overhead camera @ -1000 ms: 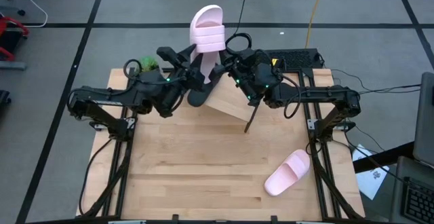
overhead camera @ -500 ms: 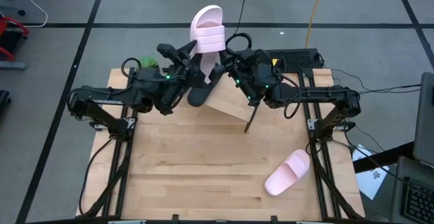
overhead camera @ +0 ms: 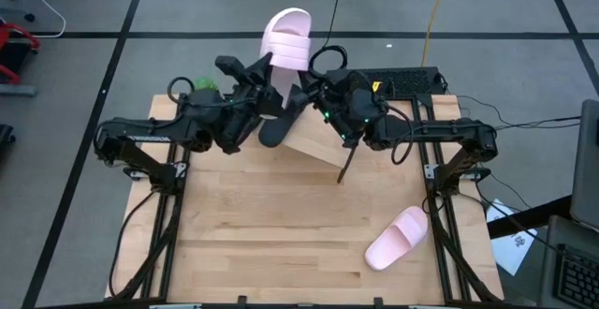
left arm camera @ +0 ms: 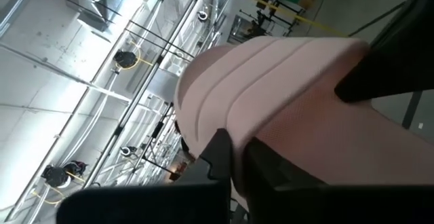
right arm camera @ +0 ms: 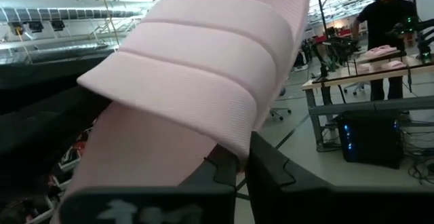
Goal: Pick and place slides into the shelf
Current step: Put the left pink slipper on the shelf
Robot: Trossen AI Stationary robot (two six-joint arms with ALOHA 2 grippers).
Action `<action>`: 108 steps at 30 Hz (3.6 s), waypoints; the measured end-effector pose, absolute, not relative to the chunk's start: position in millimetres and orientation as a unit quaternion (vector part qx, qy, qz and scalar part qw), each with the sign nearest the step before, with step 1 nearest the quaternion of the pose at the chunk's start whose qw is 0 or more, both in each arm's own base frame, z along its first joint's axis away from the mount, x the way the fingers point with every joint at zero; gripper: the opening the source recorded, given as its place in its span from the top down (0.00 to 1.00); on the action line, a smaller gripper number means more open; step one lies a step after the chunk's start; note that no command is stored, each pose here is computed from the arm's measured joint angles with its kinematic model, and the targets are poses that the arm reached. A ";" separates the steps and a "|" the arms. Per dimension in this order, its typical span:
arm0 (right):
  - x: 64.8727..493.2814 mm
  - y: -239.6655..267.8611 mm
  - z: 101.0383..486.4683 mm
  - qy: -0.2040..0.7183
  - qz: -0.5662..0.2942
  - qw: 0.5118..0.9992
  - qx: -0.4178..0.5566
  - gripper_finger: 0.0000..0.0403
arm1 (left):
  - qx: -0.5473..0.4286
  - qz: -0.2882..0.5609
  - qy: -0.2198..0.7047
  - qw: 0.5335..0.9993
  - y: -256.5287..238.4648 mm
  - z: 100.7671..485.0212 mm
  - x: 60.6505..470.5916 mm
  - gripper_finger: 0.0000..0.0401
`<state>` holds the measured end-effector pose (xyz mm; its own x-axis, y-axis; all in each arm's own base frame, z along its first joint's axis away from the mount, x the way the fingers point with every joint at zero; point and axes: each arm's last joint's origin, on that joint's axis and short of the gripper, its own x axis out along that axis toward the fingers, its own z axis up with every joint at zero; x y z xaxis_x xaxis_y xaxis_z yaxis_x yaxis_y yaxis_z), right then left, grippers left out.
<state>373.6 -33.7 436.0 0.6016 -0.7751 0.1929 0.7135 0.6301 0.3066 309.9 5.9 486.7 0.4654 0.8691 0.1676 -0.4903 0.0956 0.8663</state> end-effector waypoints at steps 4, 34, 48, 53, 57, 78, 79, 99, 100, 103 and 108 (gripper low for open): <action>373.6 -33.9 436.0 -0.155 -0.418 0.890 0.099 0.93 | 0.466 0.482 0.200 0.715 5.8 486.3 309.9 0.99; 376.5 -25.1 425.5 -0.098 -0.362 0.921 0.106 0.85 | 0.472 0.463 0.218 0.717 18.0 486.8 297.4 1.00; 378.6 6.9 429.1 -0.084 -0.179 0.975 0.100 0.85 | 0.455 0.477 0.224 0.718 32.0 493.7 278.7 1.00; 376.8 21.4 431.7 -0.086 -0.145 0.982 0.089 0.85 | 0.444 0.478 0.222 0.724 32.5 494.9 273.2 1.00; 370.6 29.0 440.6 -0.106 -0.139 0.983 0.056 0.85 | 0.419 0.474 0.210 0.746 32.0 495.7 265.0 1.00; 273.1 20.8 517.3 -0.120 -0.407 0.894 -0.143 0.85 | 0.085 0.466 0.075 0.878 7.3 441.7 327.1 1.00; 266.5 19.2 520.1 -0.111 -0.422 0.888 -0.146 0.85 | 0.078 0.472 0.073 0.875 8.5 432.6 339.5 1.00; 202.7 7.0 533.1 -0.015 -0.456 0.868 -0.196 0.85 | 0.032 0.536 0.088 0.839 11.8 327.0 427.6 1.00; 202.8 7.0 532.5 -0.012 -0.455 0.868 -0.199 0.85 | 0.040 0.541 0.094 0.835 12.2 323.6 429.3 1.00; 206.1 7.5 528.6 -0.003 -0.453 0.868 -0.205 0.85 | 0.051 0.549 0.102 0.828 13.0 314.5 434.1 1.00; 214.3 2.9 515.1 0.012 -0.459 0.864 -0.209 0.85 | 0.057 0.553 0.118 0.823 17.4 309.2 433.5 1.00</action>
<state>214.3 2.9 515.1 0.5792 -0.7970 0.1712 0.7870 0.4920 -0.3721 433.5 17.4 309.2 0.3613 0.9232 -0.1314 -0.8963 0.3827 0.2242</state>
